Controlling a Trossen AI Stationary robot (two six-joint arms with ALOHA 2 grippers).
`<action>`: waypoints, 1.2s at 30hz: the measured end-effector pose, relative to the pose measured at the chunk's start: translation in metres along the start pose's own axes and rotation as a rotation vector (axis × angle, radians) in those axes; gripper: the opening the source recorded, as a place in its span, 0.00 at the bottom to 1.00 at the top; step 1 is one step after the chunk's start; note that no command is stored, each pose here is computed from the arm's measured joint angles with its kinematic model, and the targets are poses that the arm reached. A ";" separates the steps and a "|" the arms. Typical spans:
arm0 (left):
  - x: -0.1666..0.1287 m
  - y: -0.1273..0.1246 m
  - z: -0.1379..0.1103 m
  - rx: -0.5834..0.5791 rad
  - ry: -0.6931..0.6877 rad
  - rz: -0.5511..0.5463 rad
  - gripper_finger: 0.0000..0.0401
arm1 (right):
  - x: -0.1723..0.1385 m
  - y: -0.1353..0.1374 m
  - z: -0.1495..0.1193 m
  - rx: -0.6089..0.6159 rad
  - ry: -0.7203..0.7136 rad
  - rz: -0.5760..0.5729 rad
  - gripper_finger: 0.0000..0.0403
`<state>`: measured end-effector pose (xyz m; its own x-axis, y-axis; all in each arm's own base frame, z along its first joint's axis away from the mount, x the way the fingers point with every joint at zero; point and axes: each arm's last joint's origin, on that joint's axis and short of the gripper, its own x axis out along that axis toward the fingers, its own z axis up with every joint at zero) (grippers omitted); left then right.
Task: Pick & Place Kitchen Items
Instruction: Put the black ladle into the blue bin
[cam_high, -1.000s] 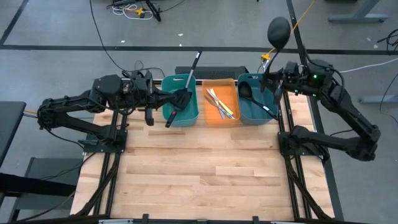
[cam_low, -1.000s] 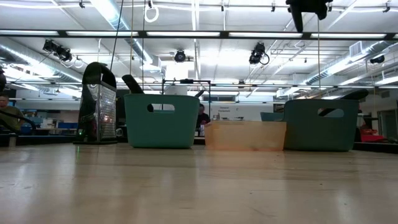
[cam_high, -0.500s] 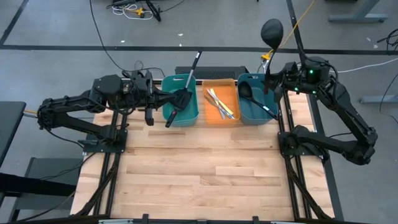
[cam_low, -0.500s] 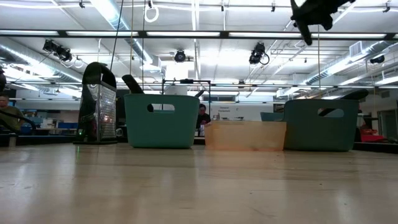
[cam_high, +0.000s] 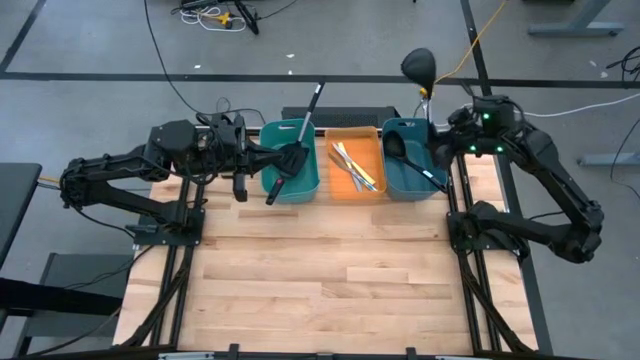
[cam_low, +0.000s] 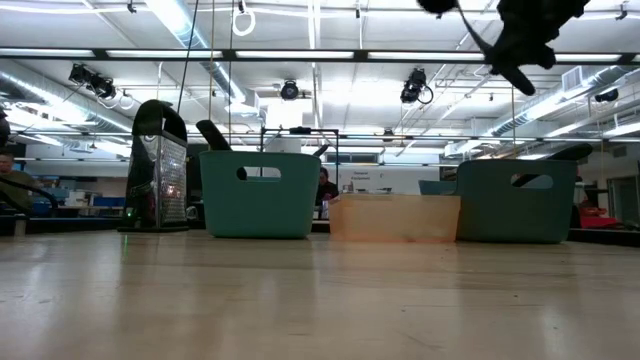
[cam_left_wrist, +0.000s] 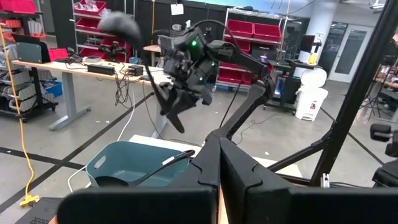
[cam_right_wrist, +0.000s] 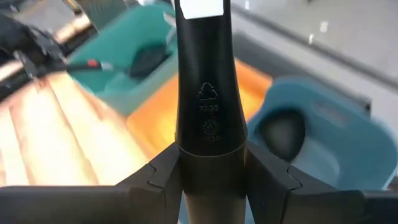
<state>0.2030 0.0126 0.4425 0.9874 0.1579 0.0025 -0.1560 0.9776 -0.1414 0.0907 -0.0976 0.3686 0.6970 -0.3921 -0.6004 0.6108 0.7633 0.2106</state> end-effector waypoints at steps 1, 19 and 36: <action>0.000 0.000 0.000 0.000 0.000 0.000 0.01 | 0.003 -0.001 -0.001 0.015 0.033 -0.001 0.35; 0.000 0.000 0.000 0.000 0.000 0.000 0.01 | 0.026 -0.010 -0.011 0.113 0.299 -0.083 0.35; 0.000 0.000 0.000 -0.012 0.000 0.000 0.01 | -0.014 0.001 -0.036 0.195 0.242 -0.083 0.35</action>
<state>0.2030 0.0126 0.4425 0.9875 0.1577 0.0025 -0.1554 0.9759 -0.1532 0.0683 -0.0726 0.3499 0.5464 -0.2971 -0.7830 0.7385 0.6119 0.2832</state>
